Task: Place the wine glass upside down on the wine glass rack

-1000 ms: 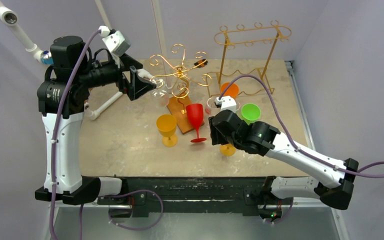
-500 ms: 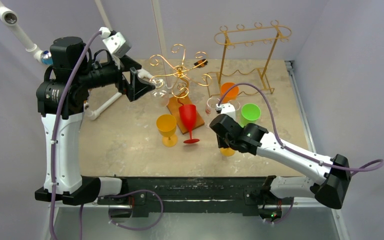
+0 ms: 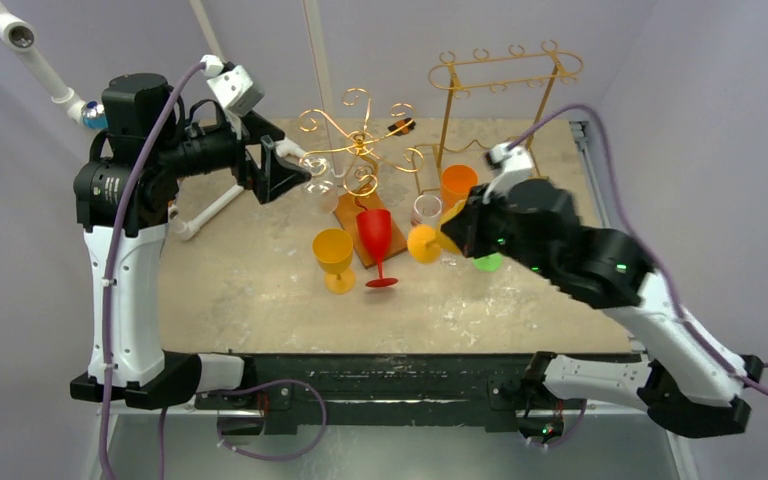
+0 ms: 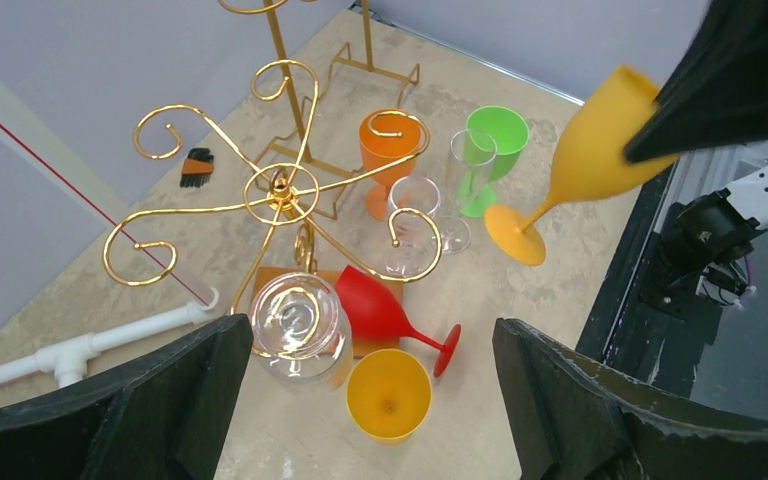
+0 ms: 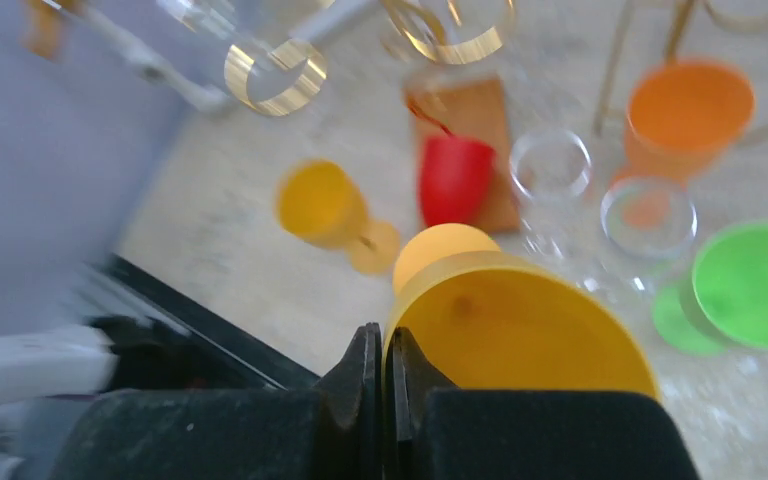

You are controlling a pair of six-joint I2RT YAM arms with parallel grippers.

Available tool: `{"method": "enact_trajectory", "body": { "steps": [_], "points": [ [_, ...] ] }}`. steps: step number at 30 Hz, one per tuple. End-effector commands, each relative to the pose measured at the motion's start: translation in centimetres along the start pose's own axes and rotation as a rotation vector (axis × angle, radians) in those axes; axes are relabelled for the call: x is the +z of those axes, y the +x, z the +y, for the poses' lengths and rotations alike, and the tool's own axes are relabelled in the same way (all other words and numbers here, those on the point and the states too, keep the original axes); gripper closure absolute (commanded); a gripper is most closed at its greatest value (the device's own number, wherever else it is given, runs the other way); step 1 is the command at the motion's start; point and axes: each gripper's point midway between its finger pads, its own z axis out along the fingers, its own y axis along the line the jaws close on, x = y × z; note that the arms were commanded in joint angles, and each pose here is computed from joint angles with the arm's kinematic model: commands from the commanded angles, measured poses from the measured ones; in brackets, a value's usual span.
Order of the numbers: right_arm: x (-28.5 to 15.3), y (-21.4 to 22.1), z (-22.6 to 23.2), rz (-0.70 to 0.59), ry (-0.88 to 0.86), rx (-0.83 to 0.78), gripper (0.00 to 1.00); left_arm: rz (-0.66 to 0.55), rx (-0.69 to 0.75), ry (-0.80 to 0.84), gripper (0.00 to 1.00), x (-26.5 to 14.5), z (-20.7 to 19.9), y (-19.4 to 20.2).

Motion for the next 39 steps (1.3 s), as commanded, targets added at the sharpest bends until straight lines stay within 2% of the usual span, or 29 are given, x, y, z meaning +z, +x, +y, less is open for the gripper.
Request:
{"method": "enact_trajectory", "body": {
  "steps": [1,7,12,19,25,28,30,34,39],
  "points": [
    [-9.2,-7.8,4.3,-0.181,-0.303,-0.001,1.0,0.019,-0.094,0.01,0.0,-0.3,-0.9,0.3],
    [-13.1,-15.1,8.0,-0.377,-0.449,0.006,1.0,-0.026,-0.092,0.067,0.0,-0.4,-2.1,-0.8],
    [-12.3,-19.8,11.4,-0.523,-0.528,0.023,1.0,-0.069,-0.152,0.192,0.0,-0.5,-4.3,-1.6],
    [-11.2,-23.5,14.3,-0.625,-0.581,0.028,1.0,-0.109,-0.199,0.209,0.0,-0.1,-4.3,-2.8],
    [-11.1,-24.3,16.1,-0.661,-0.655,0.05,1.0,-0.131,-0.218,0.072,0.01,0.6,-1.7,-2.8],
    [-11.2,-24.3,16.2,-0.664,-0.662,0.051,1.0,-0.127,-0.232,-0.06,0.11,0.9,0.9,-2.4],
    [-11.1,-24.1,16.3,-0.666,-0.668,0.048,1.0,-0.123,-0.241,-0.098,0.14,1.0,1.7,-2.4],
    [-10.6,-23.2,16.8,-0.649,-0.698,0.043,1.0,-0.148,-0.275,-0.041,0.16,1.6,1.2,-2.9],
    [-9.9,-22.1,17.7,-0.637,-0.737,0.048,1.0,-0.177,-0.292,0.05,0.23,2.3,0.4,-3.4]
  ]
}}
